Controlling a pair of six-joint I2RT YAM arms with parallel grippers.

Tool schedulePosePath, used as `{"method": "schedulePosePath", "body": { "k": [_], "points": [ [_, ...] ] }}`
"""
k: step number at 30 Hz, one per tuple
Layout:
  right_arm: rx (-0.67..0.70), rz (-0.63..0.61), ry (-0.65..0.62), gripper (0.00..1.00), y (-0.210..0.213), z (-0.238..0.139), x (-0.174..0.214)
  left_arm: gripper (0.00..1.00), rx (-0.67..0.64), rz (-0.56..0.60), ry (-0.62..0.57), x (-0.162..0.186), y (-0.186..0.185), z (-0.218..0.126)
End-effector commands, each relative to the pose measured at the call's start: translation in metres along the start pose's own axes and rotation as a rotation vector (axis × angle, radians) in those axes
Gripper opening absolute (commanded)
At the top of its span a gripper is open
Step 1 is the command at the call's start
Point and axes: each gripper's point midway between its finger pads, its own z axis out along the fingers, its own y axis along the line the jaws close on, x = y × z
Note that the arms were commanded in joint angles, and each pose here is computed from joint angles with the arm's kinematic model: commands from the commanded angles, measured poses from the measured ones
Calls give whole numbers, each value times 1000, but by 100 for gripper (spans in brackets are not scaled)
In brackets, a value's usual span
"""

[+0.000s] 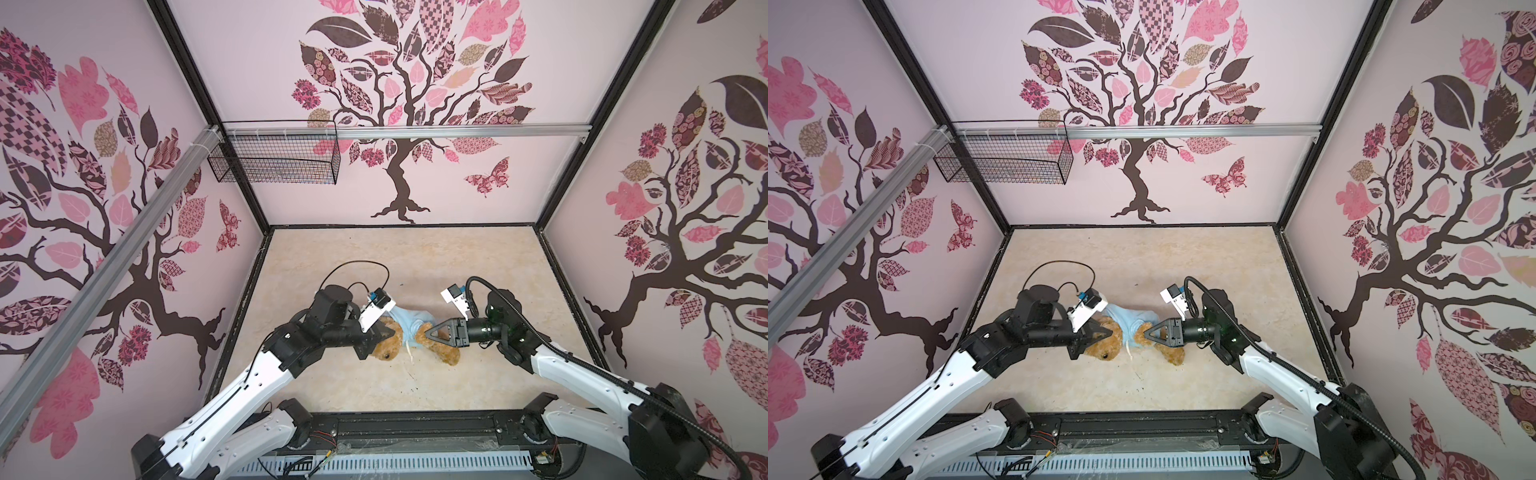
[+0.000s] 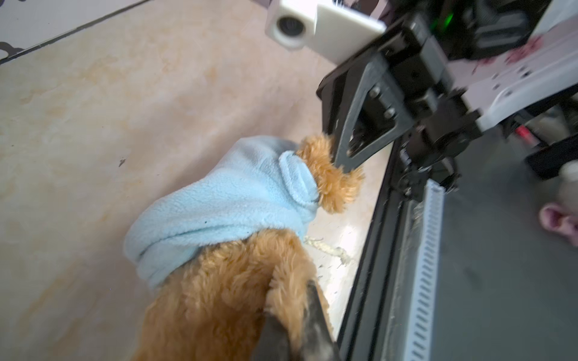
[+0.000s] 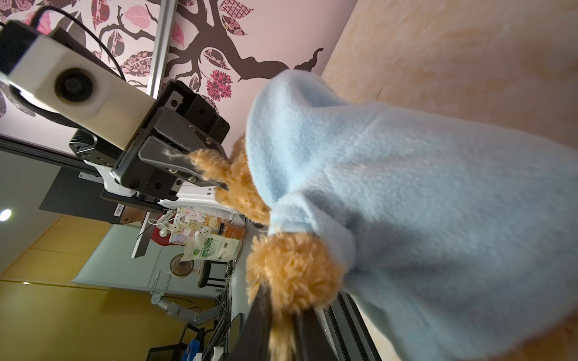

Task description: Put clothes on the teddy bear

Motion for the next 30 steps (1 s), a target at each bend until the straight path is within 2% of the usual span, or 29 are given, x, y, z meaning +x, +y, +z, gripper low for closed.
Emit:
{"method": "schedulePosePath", "body": {
  "k": [1,7,11,14,19,25,30],
  "points": [
    [54,-5,-29,15,-8,3,-18,0,146,-281,41,18,-11,13],
    [109,90,-125,18,-56,28,-60,0,220,-681,212,33,15,48],
    [169,79,-190,33,-84,30,-94,0,241,-842,205,29,41,64],
    [232,51,-175,43,-98,24,-104,0,234,-943,178,32,65,71],
    [351,-88,-147,50,-95,3,-88,0,218,-1014,170,41,90,74],
    [458,-189,-181,51,-98,-28,-45,0,197,-1041,188,50,105,82],
    [494,-262,-162,50,-112,-12,-11,0,181,-1038,191,51,109,84]
  ]
}}
